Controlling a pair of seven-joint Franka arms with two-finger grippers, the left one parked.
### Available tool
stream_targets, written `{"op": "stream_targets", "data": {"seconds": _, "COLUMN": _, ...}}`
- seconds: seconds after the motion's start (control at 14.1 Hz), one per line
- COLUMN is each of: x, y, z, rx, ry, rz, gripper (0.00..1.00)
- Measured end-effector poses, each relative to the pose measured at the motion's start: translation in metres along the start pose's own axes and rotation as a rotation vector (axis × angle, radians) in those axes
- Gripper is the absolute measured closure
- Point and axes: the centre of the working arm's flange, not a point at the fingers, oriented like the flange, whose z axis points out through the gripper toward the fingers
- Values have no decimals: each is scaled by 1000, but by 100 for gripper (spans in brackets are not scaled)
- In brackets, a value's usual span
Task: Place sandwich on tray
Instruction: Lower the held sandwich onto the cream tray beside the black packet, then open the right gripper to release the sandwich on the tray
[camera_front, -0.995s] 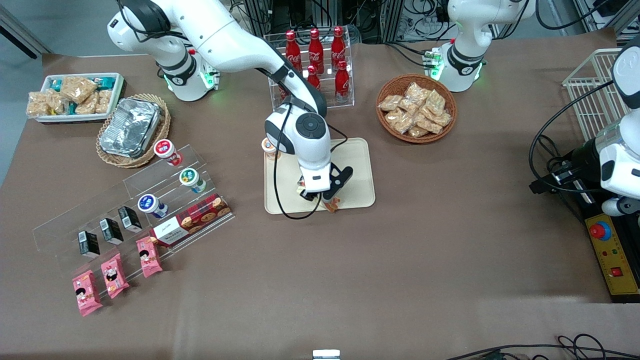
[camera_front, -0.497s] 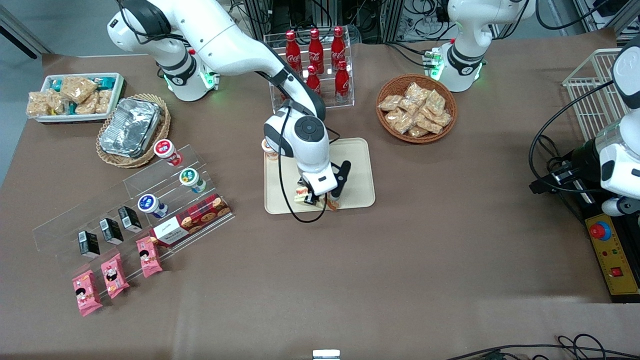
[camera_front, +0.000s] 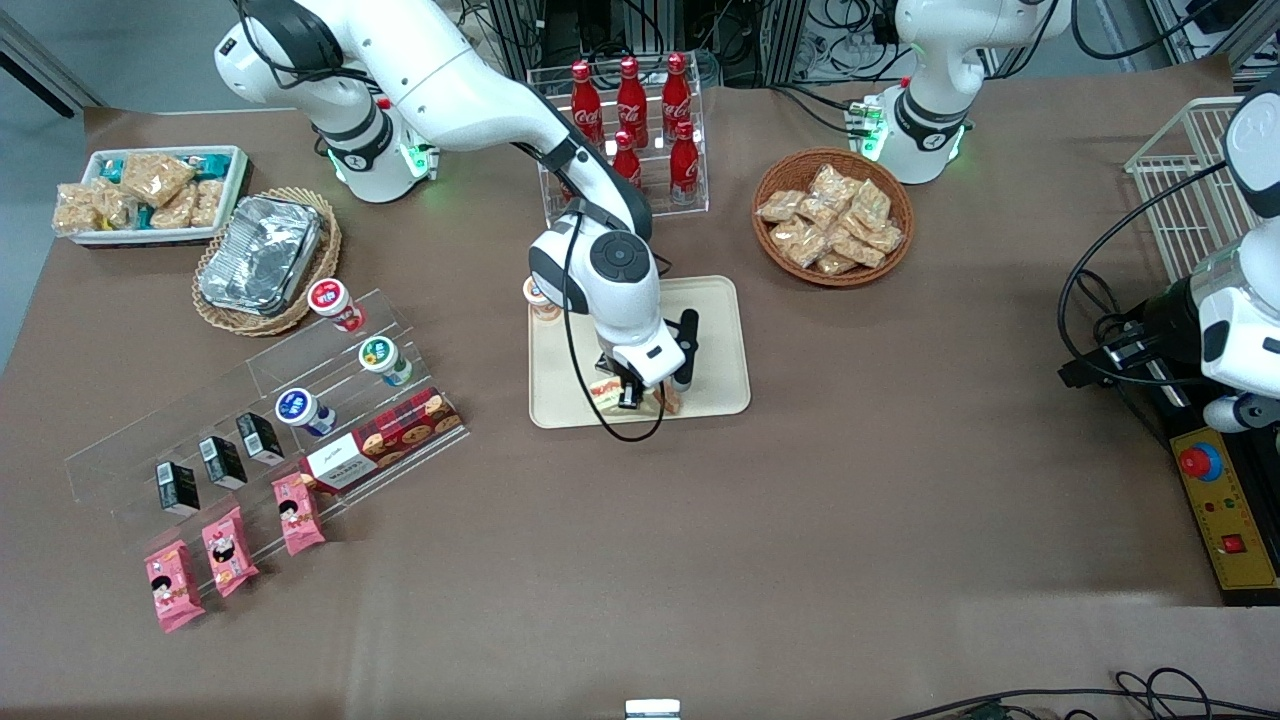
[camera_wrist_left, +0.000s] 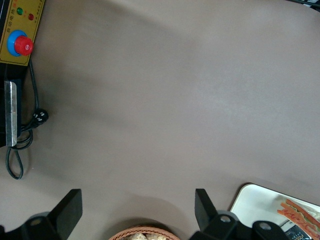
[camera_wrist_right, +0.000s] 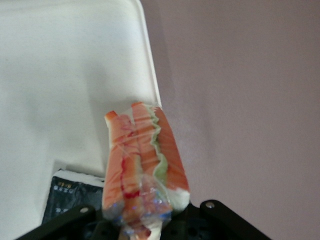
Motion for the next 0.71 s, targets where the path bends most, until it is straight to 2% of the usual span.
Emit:
{"op": "stream_targets", "data": {"seconds": 0.64, "x": 2, "y": -11, "z": 9, "rx": 18, "ry": -5, "rz": -64, "gripper": 81}}
{"op": "stream_targets", "data": {"seconds": 0.71, "x": 2, "y": -12, "z": 12, "rx": 21, "ry": -6, "rz": -63, "gripper": 75}}
